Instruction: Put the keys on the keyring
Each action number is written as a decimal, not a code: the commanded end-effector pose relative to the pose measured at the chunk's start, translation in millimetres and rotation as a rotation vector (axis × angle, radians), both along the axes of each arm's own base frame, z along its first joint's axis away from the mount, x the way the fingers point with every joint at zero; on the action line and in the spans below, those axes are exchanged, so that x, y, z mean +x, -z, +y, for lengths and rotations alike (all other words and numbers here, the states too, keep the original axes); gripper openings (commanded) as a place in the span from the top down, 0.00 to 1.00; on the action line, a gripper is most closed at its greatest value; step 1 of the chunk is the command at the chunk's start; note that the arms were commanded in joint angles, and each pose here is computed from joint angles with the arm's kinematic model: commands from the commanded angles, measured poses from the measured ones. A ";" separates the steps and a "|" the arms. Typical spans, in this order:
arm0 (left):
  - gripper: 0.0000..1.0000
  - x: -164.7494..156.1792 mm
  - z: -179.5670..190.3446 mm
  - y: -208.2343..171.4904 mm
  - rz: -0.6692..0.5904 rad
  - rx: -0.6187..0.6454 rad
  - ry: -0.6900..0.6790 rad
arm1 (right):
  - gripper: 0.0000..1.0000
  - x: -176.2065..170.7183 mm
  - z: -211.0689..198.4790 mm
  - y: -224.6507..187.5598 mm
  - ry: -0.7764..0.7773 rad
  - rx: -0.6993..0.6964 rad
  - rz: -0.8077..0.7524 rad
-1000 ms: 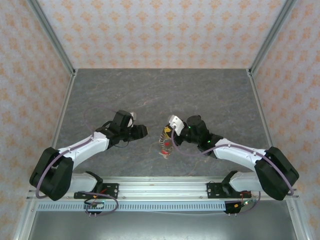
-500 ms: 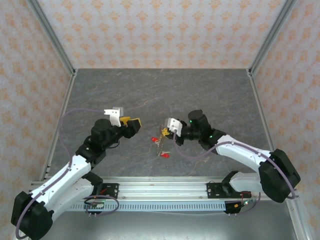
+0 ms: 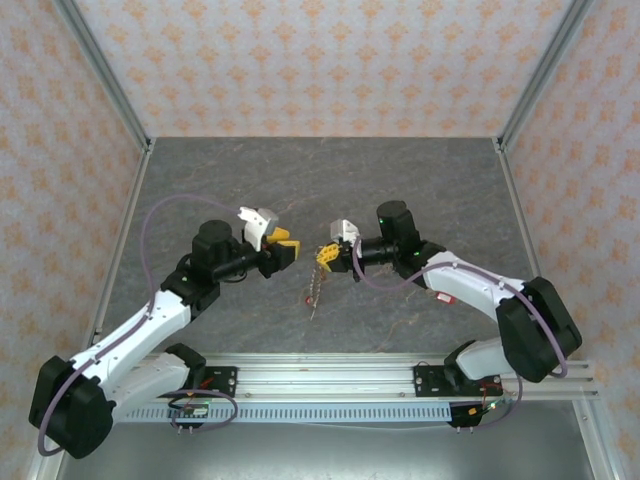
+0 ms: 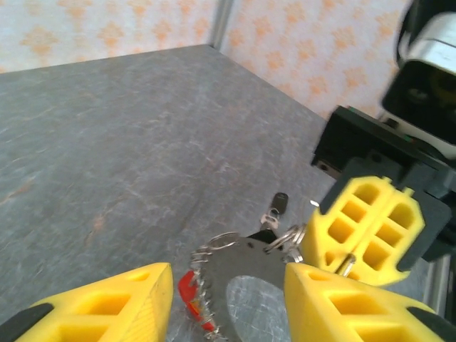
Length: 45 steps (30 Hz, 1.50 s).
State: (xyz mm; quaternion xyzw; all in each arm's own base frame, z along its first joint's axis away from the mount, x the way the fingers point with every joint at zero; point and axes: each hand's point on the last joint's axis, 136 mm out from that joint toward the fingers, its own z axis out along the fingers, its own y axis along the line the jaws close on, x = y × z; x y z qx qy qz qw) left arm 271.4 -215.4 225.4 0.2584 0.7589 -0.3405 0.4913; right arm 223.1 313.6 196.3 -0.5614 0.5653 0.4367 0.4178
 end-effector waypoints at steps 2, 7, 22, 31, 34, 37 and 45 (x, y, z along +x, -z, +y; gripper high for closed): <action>0.62 -22.6 -20.9 -6.1 -0.081 0.082 0.229 | 1.00 -1.8 4.5 -27.8 -0.066 0.068 -0.070; 0.63 -24.4 -23.6 0.0 -0.090 0.123 0.275 | 1.00 0.3 5.1 -24.1 -0.068 0.037 -0.072; 0.81 -36.0 -38.7 6.3 -0.071 0.211 0.503 | 1.00 -2.2 6.5 -23.2 -0.111 0.023 -0.069; 0.80 -32.2 -37.6 16.9 -0.028 0.248 0.501 | 1.00 -3.1 6.8 -27.5 -0.114 0.042 -0.073; 0.81 -30.7 -39.3 15.8 -0.025 0.242 0.500 | 1.00 -2.7 7.5 -28.3 -0.114 0.049 -0.068; 0.81 -29.0 -41.4 15.2 -0.024 0.241 0.498 | 1.00 -3.1 8.3 -29.9 -0.118 0.054 -0.060; 0.87 -29.8 -44.8 15.2 -0.015 0.237 0.515 | 1.00 -3.8 9.0 -34.0 -0.121 0.067 -0.047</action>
